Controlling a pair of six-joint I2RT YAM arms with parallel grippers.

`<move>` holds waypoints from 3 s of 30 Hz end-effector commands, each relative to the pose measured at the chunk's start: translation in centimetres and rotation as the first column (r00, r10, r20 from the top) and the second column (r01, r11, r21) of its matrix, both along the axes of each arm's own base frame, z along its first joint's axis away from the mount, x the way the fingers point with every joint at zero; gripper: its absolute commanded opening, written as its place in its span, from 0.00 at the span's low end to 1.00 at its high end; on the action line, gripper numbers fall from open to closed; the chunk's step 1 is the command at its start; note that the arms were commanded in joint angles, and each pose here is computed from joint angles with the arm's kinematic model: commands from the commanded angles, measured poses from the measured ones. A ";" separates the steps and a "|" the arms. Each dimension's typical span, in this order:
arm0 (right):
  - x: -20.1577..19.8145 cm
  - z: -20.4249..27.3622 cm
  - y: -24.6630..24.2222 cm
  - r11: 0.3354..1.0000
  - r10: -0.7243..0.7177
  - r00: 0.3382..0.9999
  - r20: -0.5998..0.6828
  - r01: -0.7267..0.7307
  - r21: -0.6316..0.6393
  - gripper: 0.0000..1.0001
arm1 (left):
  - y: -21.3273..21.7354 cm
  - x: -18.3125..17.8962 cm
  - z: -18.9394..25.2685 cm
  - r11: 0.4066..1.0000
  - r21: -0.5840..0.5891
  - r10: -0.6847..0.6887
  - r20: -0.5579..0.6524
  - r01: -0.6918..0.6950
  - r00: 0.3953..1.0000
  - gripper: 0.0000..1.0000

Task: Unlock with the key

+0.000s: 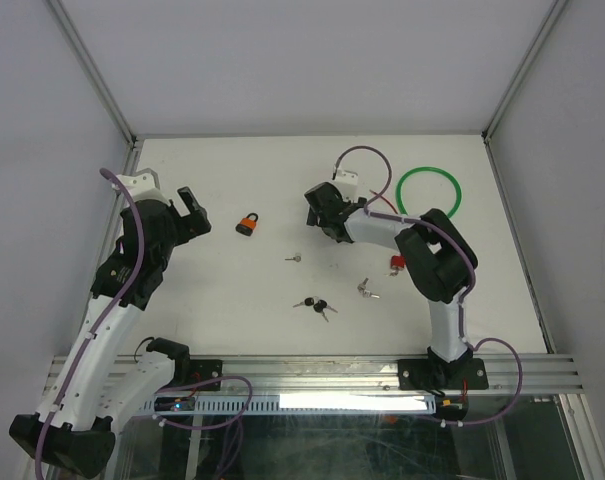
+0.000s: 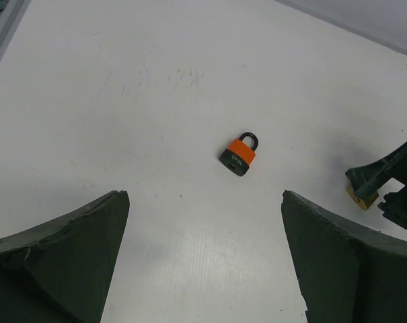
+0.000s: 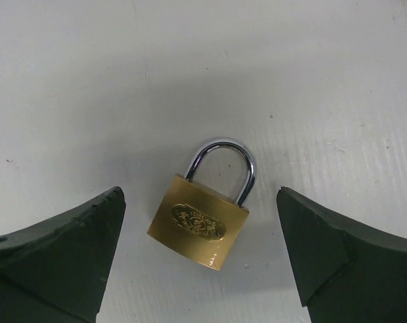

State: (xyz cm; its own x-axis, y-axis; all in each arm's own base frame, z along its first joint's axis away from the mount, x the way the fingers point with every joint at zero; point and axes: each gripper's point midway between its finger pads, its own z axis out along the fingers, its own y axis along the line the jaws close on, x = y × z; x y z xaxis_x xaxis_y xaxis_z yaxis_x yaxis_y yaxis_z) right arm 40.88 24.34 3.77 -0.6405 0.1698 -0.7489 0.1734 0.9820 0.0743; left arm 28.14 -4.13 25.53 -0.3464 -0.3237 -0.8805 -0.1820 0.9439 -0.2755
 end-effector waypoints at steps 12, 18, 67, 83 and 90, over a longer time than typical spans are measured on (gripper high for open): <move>-1.7 -0.9 -1.0 0.996 -0.059 0.998 0.008 0.059 -0.062 0.55 | 0.1 0.8 0.5 0.999 -0.029 -0.023 0.024 0.024 0.999 0.99; -3.1 0.6 0.5 0.990 0.141 0.990 -0.008 -0.141 -0.018 0.41 | -0.1 1.1 0.1 0.999 -0.037 -0.036 0.009 0.037 0.999 0.99; -11.1 3.1 10.3 0.458 0.871 0.439 -0.222 -0.888 0.043 0.65 | -0.1 2.0 -0.9 0.996 -0.069 -0.064 -0.021 0.063 0.998 0.99; -10.4 -0.8 10.6 0.447 0.852 0.418 -0.316 -0.894 0.021 0.48 | 0.0 2.1 -1.0 0.995 -0.073 -0.067 -0.026 0.065 0.997 0.99; -11.3 -1.8 9.8 0.456 0.827 0.422 -0.371 -0.890 0.005 0.26 | -0.3 2.1 -1.1 0.994 -0.079 -0.079 -0.028 0.076 0.996 0.99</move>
State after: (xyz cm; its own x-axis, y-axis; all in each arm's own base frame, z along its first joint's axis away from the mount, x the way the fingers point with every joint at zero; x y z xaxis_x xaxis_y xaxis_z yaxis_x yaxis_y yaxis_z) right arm 30.23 34.37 2.36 -0.5521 -0.6768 -0.4869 -0.7844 0.6196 0.0283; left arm 29.49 -4.14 23.23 -0.4386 -0.3666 -0.8205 -0.1594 0.9303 -0.3305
